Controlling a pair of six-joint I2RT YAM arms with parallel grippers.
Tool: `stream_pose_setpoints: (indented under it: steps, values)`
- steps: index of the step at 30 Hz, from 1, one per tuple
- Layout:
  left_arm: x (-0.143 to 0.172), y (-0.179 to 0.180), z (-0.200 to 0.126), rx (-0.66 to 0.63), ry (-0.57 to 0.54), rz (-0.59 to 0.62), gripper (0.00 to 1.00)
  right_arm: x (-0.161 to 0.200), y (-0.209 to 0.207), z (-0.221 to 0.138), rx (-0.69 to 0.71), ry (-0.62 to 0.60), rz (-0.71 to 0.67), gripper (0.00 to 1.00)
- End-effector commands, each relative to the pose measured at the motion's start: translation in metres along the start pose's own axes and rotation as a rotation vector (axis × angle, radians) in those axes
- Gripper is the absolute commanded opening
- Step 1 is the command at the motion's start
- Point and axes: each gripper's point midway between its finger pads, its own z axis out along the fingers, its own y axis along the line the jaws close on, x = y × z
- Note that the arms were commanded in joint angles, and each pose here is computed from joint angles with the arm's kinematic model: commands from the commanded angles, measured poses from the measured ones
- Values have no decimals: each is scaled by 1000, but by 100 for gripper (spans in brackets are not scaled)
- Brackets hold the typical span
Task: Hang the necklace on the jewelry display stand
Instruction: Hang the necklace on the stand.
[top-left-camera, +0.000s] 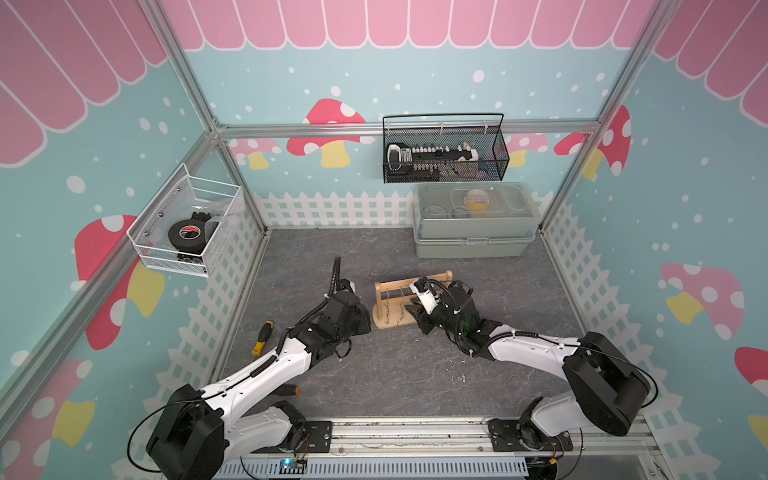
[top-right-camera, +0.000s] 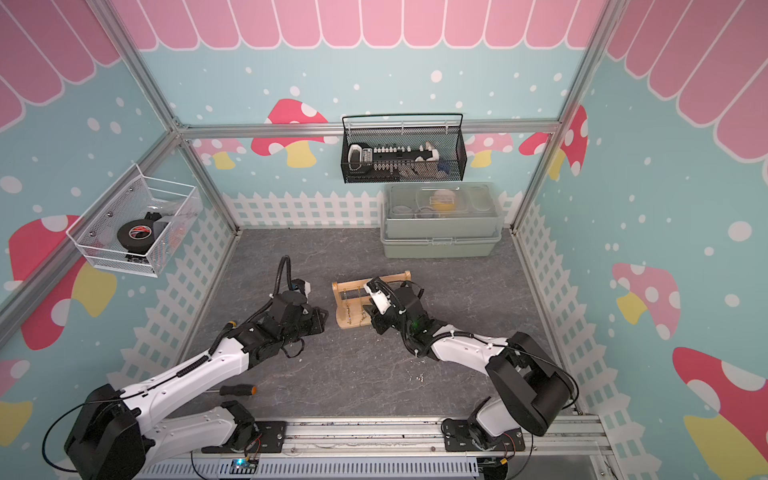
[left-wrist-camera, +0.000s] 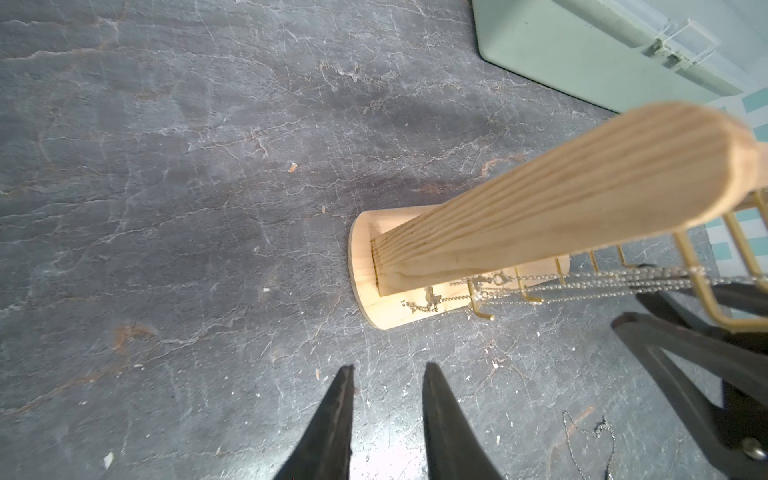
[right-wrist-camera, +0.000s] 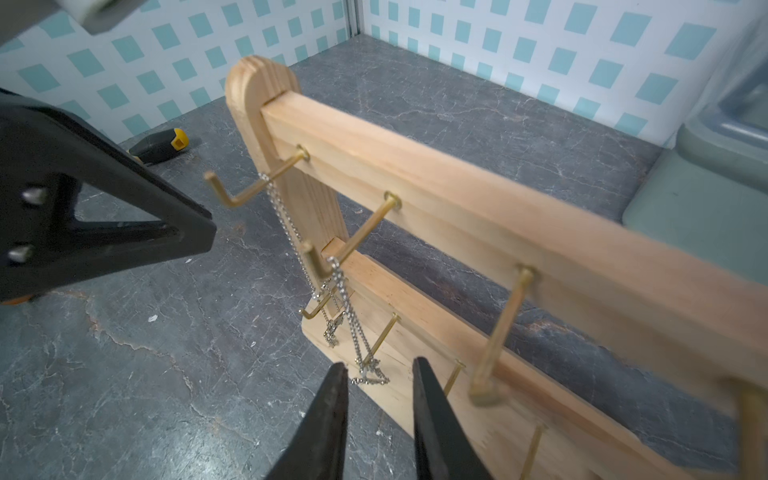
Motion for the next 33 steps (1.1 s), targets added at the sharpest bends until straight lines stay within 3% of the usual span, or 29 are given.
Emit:
stream_pose_setpoints:
  steps: [1, 13, 33]
  values:
    - [-8, -8, -5, 19, -15, 18, 29, -1, -4, -12, 19, 2, -1, 31]
    - [-3, -20, -9, 41, -1, 41, 30, 5, -12, -28, 41, 23, 35, 33]
    - [-5, -24, -22, 45, -10, 59, 31, 30, -22, -49, 88, 147, 99, 47]
